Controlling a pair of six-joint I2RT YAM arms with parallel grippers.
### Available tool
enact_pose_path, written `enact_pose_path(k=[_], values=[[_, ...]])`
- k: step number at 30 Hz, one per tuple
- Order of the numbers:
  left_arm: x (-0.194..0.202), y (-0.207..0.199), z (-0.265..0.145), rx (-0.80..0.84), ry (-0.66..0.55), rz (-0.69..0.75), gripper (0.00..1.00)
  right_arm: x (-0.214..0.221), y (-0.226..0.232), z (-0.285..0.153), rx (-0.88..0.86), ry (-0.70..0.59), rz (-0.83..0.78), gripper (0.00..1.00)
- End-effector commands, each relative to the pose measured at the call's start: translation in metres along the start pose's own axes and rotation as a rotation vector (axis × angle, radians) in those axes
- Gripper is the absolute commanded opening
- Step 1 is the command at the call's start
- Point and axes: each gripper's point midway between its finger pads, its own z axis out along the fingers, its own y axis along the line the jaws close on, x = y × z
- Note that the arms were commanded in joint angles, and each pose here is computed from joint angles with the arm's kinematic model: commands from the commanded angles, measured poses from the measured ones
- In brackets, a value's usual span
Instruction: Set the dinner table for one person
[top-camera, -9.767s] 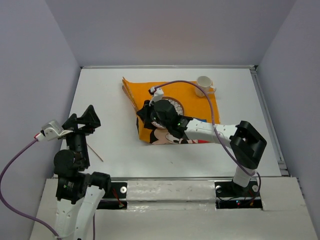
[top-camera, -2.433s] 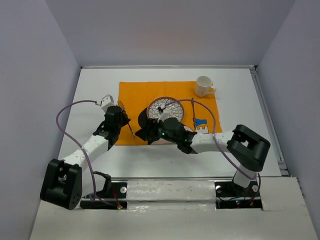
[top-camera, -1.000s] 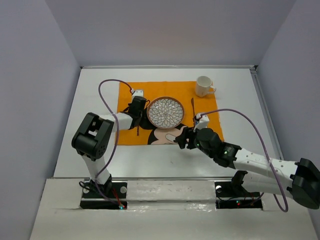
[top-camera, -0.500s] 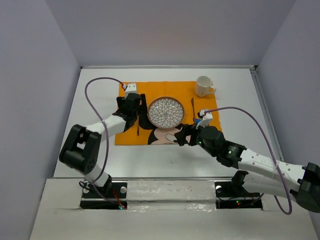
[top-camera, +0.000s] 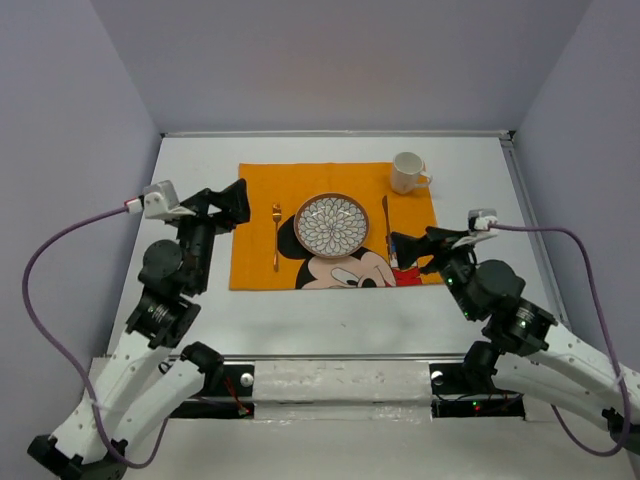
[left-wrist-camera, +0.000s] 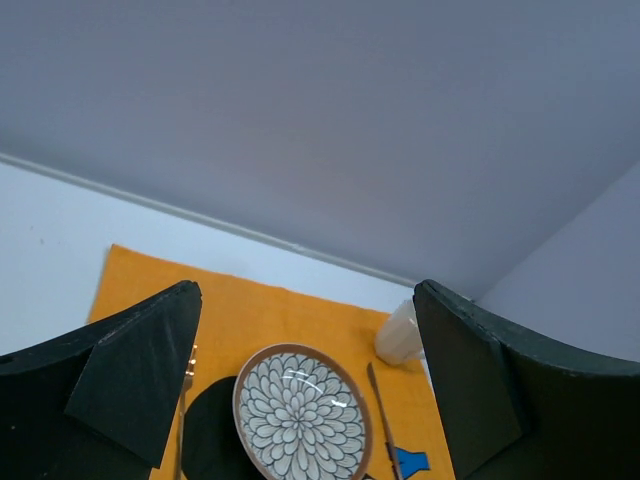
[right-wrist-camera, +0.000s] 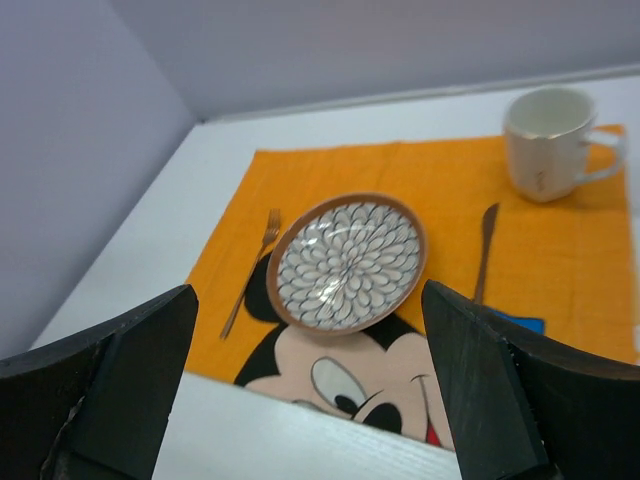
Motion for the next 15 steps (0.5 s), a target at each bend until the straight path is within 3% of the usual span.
enact_pose_path(k=[1, 5, 15], values=[[-0.029, -0.009, -0.029, 0.074, -0.037, -0.021, 0.99, -0.061, -0.05, -0.029, 0.226, -0.206, 0.015, 1.0], [-0.041, -0.018, -0.045, 0.164, -0.059, 0.043, 0.99, -0.071, -0.067, -0.04, 0.303, -0.256, 0.045, 1.0], [-0.023, -0.004, -0.045, 0.136, -0.021, 0.133, 0.99, -0.073, -0.065, -0.038, 0.306, -0.263, 0.074, 1.0]])
